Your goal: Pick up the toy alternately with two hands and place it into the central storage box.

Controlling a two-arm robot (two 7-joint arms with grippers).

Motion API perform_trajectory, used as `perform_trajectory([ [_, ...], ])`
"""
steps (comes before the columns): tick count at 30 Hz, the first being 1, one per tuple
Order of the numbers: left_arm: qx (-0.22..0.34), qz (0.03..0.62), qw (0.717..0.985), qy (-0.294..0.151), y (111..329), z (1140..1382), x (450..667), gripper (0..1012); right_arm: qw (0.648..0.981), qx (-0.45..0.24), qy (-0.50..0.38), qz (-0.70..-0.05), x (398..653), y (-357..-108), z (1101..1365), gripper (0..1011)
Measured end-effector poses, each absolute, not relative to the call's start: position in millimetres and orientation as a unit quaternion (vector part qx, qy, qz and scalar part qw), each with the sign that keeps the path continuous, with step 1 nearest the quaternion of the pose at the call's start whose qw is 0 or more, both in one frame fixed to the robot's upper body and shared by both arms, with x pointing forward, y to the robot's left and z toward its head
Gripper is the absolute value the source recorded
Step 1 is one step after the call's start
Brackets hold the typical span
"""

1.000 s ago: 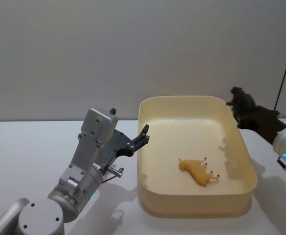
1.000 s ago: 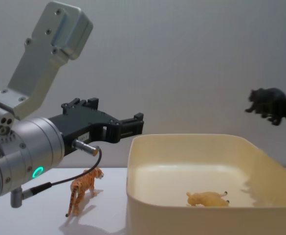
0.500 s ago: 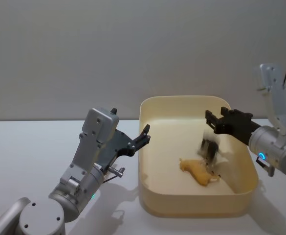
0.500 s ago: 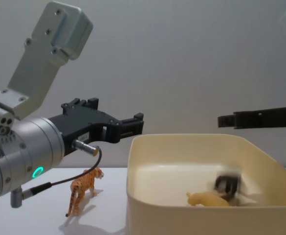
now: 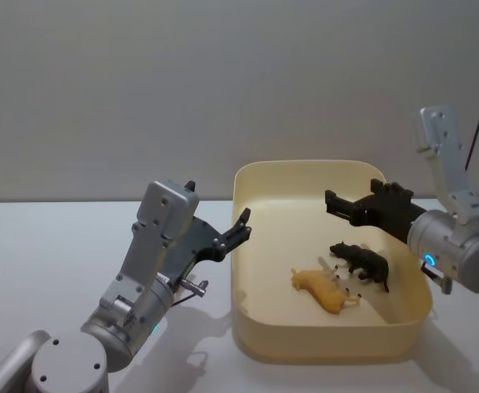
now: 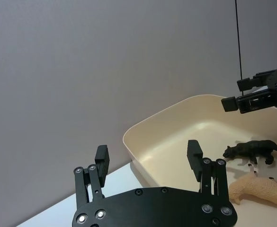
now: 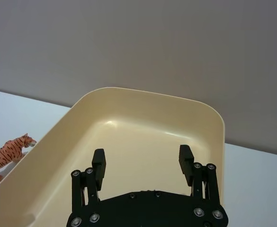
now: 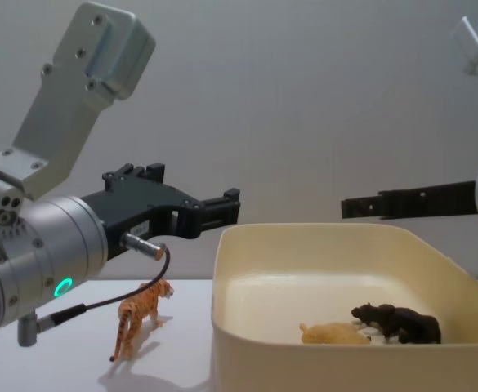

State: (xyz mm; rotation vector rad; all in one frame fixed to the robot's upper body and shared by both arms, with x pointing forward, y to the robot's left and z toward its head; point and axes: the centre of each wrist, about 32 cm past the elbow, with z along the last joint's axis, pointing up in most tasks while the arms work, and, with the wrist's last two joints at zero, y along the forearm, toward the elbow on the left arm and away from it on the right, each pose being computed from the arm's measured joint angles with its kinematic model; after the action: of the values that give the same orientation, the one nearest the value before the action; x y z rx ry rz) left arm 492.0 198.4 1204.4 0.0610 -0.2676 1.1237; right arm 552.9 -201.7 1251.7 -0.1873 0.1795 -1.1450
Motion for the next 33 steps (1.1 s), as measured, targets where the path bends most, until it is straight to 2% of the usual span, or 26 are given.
perform_trajectory([
  [3,0.029,0.531,0.837,-0.126,198.4,1204.4,492.0,1001,0.828,-0.084,0.087,-0.548,549.3,-208.5,1251.6,983],
  [5,0.029,0.531,0.837,-0.126,198.4,1204.4,492.0,1001,0.825,-0.081,0.087,-0.553,547.0,-212.7,1251.6,1001],
  [14,0.029,0.531,0.837,-0.126,198.4,1204.4,492.0,1001,0.81,-0.069,0.092,-0.574,533.6,-232.9,1251.4,1001],
  [24,0.027,0.525,0.842,-0.123,200.3,1205.8,489.2,1001,0.804,-0.063,0.093,-0.584,526.6,-242.2,1252.0,1001],
  [33,0.012,0.516,0.849,-0.116,205.7,1209.9,478.1,1001,0.8,-0.06,0.093,-0.589,523.1,-246.7,1252.5,1001],
])
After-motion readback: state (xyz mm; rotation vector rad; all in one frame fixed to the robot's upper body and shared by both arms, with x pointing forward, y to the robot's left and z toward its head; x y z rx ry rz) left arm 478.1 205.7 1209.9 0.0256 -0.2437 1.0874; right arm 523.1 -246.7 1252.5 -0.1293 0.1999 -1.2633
